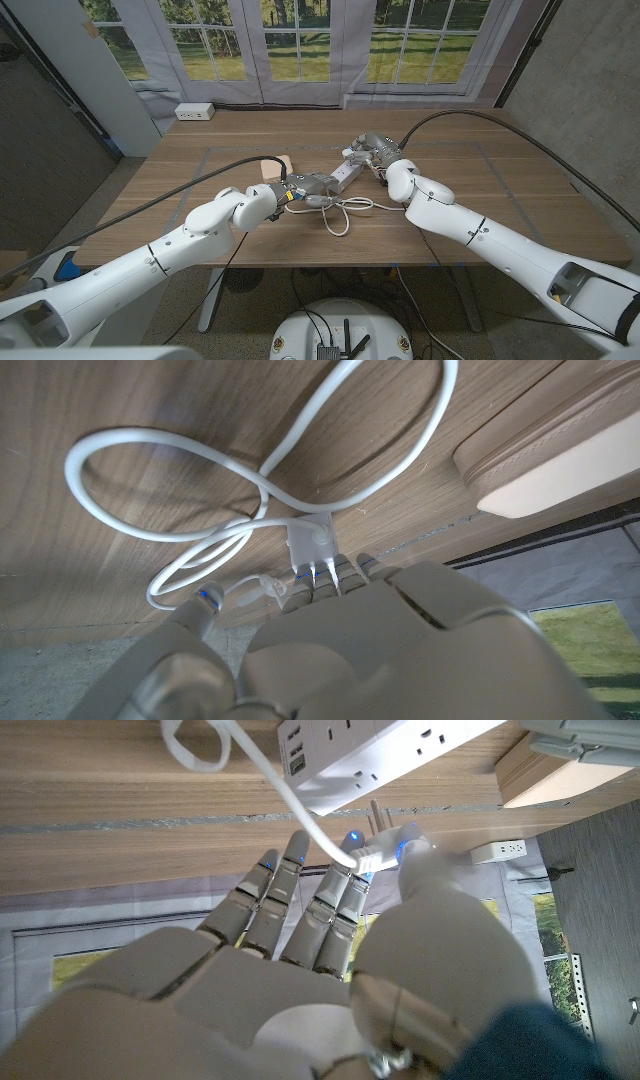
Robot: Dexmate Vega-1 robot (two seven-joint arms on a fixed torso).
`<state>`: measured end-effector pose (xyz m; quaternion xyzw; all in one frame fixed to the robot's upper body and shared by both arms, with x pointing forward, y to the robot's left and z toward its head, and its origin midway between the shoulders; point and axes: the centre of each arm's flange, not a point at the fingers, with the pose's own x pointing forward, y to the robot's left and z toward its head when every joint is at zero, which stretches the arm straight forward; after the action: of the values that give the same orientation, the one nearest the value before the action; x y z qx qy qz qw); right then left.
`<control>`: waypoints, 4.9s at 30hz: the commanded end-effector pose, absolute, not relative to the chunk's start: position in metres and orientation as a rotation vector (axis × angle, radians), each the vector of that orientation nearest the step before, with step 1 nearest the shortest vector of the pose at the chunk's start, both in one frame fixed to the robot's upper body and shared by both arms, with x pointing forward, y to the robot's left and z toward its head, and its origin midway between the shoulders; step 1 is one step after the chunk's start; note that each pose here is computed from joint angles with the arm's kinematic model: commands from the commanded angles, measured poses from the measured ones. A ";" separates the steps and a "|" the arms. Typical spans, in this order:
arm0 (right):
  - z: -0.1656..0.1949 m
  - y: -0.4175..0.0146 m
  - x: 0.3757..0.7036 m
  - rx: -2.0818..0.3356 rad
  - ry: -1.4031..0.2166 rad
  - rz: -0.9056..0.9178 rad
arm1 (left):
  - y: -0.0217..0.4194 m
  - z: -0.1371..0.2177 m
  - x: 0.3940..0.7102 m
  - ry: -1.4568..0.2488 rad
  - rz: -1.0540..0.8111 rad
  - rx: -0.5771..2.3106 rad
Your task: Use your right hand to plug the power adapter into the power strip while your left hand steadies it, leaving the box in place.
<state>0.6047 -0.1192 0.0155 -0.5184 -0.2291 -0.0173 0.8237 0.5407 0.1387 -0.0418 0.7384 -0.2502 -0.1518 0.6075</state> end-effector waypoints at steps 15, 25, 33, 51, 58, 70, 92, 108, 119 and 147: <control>0.023 -0.132 0.618 -1.137 -0.495 0.055 | 0.138 -0.044 0.537 -0.563 -0.358 1.715; 0.019 -0.129 0.623 -1.168 -0.520 0.114 | 0.139 -0.044 0.537 -0.554 -0.356 1.716; 0.018 -0.128 0.623 -1.165 -0.521 0.117 | 0.140 -0.043 0.539 -0.553 -0.355 1.716; 0.013 -0.130 0.626 -1.148 -0.509 0.127 | 0.139 -0.042 0.539 -0.554 -0.355 1.718; 0.015 -0.133 0.629 -1.150 -0.508 0.126 | 0.139 -0.043 0.539 -0.552 -0.355 1.718; 0.017 -0.136 0.633 -1.145 -0.505 0.125 | 0.138 -0.040 0.542 -0.551 -0.366 1.723; 0.010 -0.136 0.639 -1.122 -0.491 0.131 | 0.135 -0.042 0.543 -0.536 -0.373 1.719; 0.004 -0.140 0.639 -1.116 -0.483 0.119 | 0.133 -0.042 0.544 -0.538 -0.381 1.721; -0.002 -0.141 0.644 -1.113 -0.465 0.128 | 0.132 -0.044 0.543 -0.541 -0.387 1.718; -0.014 -0.144 0.652 -1.129 -0.438 0.151 | 0.130 -0.043 0.545 -0.534 -0.402 1.723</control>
<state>0.6489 -0.1451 -0.0091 -0.5265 -0.2121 0.0659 0.8207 0.5442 0.1309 -0.0426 0.7433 -0.2319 -0.1704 0.6038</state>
